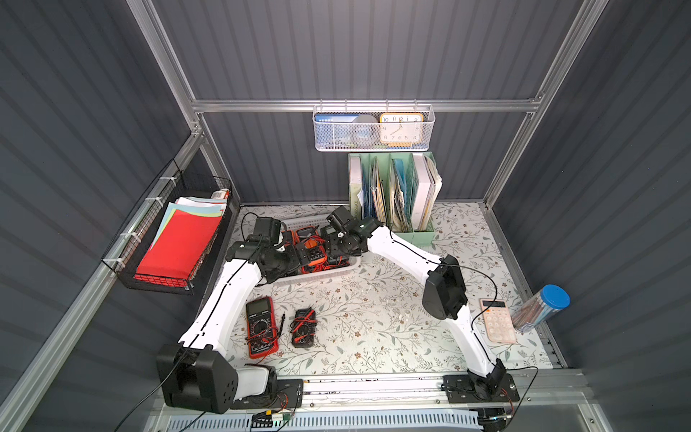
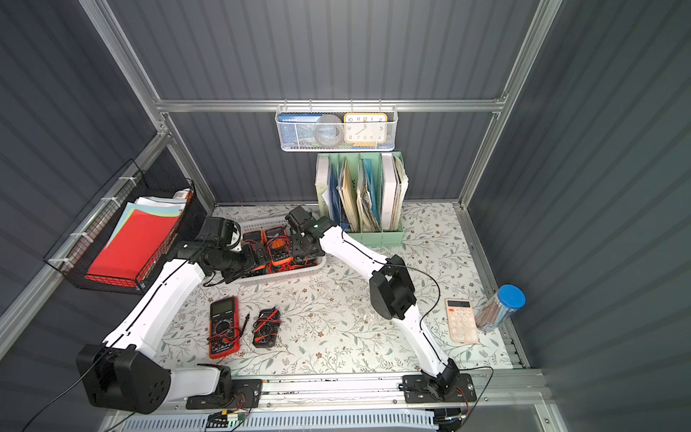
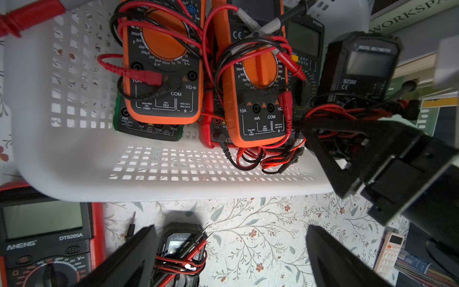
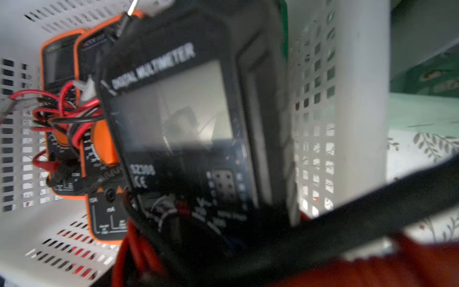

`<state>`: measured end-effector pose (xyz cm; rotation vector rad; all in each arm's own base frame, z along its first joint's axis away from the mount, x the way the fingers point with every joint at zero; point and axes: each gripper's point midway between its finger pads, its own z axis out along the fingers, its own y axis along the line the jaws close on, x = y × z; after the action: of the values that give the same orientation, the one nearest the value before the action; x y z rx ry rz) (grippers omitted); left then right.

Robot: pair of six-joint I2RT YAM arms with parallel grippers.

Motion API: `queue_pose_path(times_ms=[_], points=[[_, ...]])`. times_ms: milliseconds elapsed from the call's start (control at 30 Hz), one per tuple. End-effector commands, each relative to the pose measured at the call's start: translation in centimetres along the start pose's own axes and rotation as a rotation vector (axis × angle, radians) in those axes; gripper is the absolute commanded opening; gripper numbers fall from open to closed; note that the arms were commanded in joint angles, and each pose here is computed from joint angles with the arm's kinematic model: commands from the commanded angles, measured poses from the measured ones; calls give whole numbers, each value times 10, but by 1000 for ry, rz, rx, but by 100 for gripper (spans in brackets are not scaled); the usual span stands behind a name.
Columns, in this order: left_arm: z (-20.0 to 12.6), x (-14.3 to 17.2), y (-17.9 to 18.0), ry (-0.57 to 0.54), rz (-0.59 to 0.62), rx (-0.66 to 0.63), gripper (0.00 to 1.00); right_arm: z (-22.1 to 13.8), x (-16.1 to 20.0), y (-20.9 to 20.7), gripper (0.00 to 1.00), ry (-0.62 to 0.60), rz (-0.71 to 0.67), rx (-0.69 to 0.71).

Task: Put the multimeter into the basket
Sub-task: Place the multimeter in the basket.

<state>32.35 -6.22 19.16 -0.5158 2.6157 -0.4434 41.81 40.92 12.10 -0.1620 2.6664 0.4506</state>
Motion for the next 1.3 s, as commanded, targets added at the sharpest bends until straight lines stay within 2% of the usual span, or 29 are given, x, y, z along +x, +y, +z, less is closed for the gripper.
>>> queue_pose_path(times_ms=[0, 167, 400, 633, 700, 833, 933, 1067, 1267], points=[[2, 5, 5, 7, -13, -17, 99, -2, 0, 0, 86, 17, 8, -5], [0, 6, 6, 5, -12, -19, 99, -5, -4, 2, 95, 4, 11, -9], [-2, 6, 7, 1, -6, -24, 99, -35, -12, 7, 97, -39, 12, -36], [-6, 14, 10, 7, 4, -24, 99, -84, -15, 26, 98, -127, -21, -74], [-6, 22, 14, 24, -29, -31, 99, -97, -10, 32, 98, -144, -38, -74], [-6, 30, 32, 47, -75, -56, 99, -116, 19, 46, 98, -150, -43, -76], [-5, 27, 47, 54, -158, -9, 99, -119, 53, 54, 98, -143, -24, -79], [-11, 23, 64, 43, -186, -32, 99, -111, 100, 67, 98, -121, -5, -79], [-18, 16, 81, 18, -230, -43, 99, -78, 162, 87, 99, -47, -19, -9]])
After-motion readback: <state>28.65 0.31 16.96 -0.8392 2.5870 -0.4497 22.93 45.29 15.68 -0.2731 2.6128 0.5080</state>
